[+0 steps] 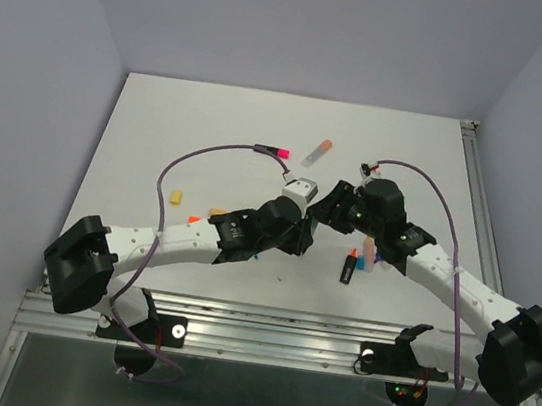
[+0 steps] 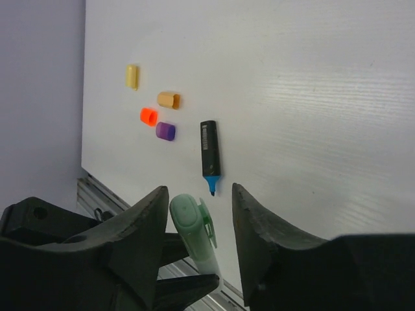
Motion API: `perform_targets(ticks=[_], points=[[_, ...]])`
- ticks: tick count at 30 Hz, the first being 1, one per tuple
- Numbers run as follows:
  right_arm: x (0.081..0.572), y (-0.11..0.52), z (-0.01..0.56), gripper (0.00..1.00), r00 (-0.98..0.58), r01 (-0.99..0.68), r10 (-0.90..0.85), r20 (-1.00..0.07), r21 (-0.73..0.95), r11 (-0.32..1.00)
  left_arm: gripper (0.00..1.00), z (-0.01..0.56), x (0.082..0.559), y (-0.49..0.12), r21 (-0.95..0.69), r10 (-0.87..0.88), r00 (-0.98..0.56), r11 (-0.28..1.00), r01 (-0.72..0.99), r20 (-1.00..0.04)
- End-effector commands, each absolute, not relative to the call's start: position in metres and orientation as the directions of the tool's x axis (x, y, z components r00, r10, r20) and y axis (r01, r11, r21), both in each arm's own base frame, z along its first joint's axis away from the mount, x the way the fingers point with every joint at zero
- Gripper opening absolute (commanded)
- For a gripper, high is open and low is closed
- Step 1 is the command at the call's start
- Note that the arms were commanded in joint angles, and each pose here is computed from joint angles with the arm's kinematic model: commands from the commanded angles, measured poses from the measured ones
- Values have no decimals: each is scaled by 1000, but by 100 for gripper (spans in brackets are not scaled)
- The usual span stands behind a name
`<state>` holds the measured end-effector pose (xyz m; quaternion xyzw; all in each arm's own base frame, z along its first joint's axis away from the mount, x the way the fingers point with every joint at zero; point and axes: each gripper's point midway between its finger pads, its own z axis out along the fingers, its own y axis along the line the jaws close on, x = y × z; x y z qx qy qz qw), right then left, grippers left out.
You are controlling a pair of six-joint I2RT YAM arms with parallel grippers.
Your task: Open the pen caps
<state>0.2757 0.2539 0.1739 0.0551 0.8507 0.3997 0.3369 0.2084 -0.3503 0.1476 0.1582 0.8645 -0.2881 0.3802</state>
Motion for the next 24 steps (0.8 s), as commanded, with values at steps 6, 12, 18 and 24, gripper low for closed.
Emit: perform_targets(ticks=[6,12,18,24], points=[[282,258,192,13,-735,-192,407,-542,742,642,0,173,215,-364,-400,12,-629,762,509,-777],[287,248,183,1,-714,-166,410,-567,707,688,0,169,207,-367,-431,14,-658,745,509,-753],[324,205,190,1,-538,-45,463,-704,573,818,0,147,172,-367,-472,45,-724,731,494,-688],[364,154,212,1,-375,144,468,-800,449,882,0,103,126,-342,-469,74,-790,770,433,-608]])
